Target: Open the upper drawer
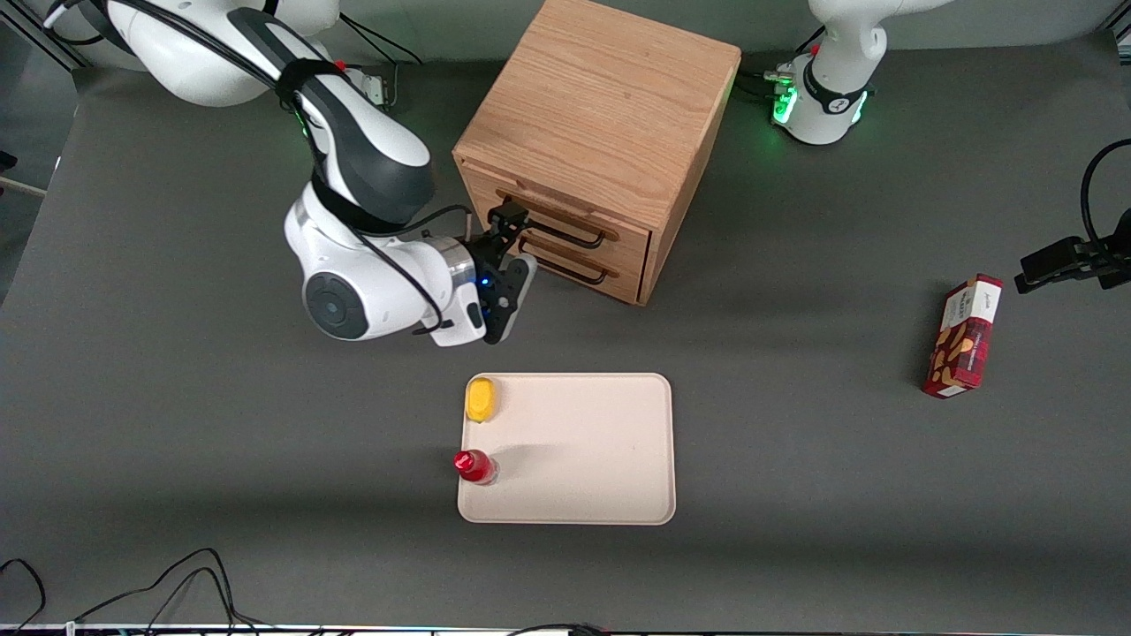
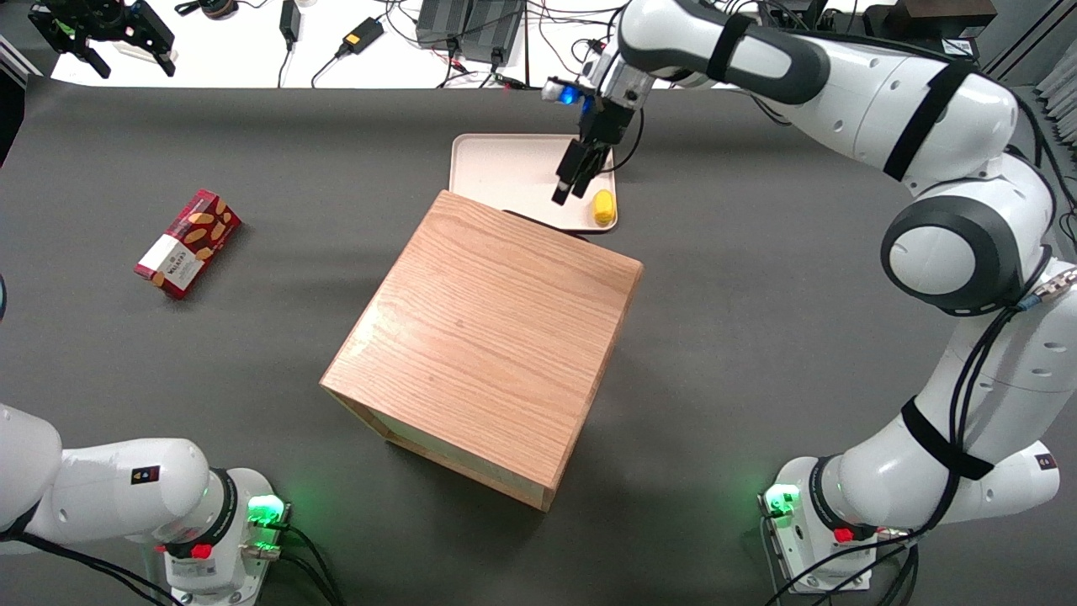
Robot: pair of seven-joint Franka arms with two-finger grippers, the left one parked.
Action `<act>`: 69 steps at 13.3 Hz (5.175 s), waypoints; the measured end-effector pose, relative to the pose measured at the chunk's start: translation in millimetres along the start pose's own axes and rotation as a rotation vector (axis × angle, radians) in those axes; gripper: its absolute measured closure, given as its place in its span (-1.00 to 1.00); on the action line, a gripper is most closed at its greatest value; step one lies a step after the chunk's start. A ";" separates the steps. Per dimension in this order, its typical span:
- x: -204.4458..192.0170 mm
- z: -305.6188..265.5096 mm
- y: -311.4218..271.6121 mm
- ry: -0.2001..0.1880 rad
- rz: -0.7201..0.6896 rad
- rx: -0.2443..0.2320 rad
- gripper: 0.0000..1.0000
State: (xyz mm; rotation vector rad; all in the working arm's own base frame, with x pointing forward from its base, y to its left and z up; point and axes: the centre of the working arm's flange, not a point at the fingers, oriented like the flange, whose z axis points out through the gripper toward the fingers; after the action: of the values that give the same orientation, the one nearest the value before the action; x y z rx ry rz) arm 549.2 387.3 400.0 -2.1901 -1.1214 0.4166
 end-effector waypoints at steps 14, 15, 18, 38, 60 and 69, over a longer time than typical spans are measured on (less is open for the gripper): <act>1.6 60.2 -1.1 -0.035 0.025 -0.079 -1.00; 1.5 59.6 0.9 -0.033 0.027 -0.078 -1.00; 3.9 42.7 19.8 0.012 0.049 -0.079 -1.00; 6.7 -46.7 138.6 0.130 0.156 -0.086 -1.00; -6.8 -94.5 142.2 0.151 0.161 -0.152 -1.00; -22.9 -101.9 157.2 0.070 0.181 -0.270 -1.00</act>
State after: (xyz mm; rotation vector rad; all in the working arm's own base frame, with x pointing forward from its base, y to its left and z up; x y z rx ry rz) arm 685.9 260.2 371.8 -2.5335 -0.9930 0.2753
